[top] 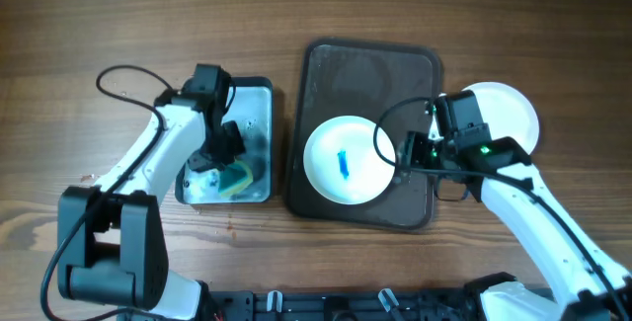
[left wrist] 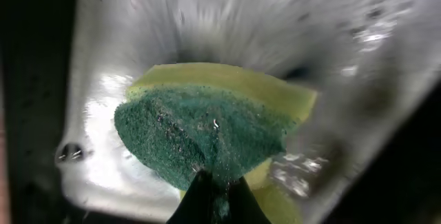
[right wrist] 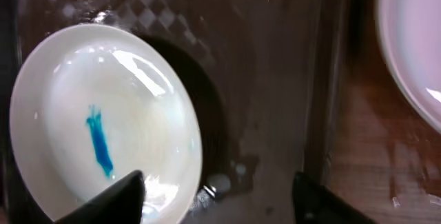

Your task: Clean dirty plates on tray and stack at the side

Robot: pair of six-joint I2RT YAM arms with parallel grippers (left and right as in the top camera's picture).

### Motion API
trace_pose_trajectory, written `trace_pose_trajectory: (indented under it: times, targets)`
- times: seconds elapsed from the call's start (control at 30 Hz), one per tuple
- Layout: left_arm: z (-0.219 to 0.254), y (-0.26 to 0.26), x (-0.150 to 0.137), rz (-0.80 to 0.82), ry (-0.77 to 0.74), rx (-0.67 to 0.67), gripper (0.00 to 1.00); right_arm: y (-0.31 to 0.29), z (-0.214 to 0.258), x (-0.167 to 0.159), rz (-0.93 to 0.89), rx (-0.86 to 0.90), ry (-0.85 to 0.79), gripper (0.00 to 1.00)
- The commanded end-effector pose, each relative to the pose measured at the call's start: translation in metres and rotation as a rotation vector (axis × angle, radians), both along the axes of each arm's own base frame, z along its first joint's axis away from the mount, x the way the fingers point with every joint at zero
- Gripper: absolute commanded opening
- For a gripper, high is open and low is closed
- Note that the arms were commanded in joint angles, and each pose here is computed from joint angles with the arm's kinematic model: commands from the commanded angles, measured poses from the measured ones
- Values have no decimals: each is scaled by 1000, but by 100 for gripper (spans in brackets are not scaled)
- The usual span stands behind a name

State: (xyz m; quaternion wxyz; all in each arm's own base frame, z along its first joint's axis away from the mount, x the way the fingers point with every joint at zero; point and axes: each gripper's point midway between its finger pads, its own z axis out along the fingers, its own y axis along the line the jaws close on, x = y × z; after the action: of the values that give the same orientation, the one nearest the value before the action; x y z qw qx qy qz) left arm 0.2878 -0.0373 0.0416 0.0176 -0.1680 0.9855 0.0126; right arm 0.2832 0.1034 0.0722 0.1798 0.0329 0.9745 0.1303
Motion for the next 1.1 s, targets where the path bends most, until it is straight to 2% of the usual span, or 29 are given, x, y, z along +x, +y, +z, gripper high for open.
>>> trace_pose_trajectory:
  times: [0.0, 0.17, 0.27, 0.4, 0.73, 0.8, 0.87, 0.93, 1.07]
  targets:
    - [48, -7, 23, -79, -127, -24, 4, 27, -2, 3, 206, 76, -18, 73]
    - [80, -1, 28, -85, -199, 7, 4, 20, -18, 10, 87, 65, 34, 73]
    - [82, -1, 28, -121, -207, 10, 4, 13, -28, 11, 17, 42, 66, 72]
    - [76, 0, 27, -124, -190, 16, 4, 13, -34, 10, 19, 41, 85, 72]
    - [-3, 8, 9, -69, -124, 47, 4, 17, -35, 7, 30, 58, 100, 71]
    - [-15, 9, 5, -70, -99, 50, 7, 20, -34, 6, 38, 75, 104, 71]
    - [-17, 9, 3, -70, -86, 51, 20, 21, -34, 6, 42, 85, 107, 71]
    - [-15, 9, 2, -69, -86, 51, 25, 21, -34, 5, 42, 85, 107, 71]
    - [-8, 9, 3, -15, -94, 47, 46, 21, -34, 5, 42, 85, 108, 71]
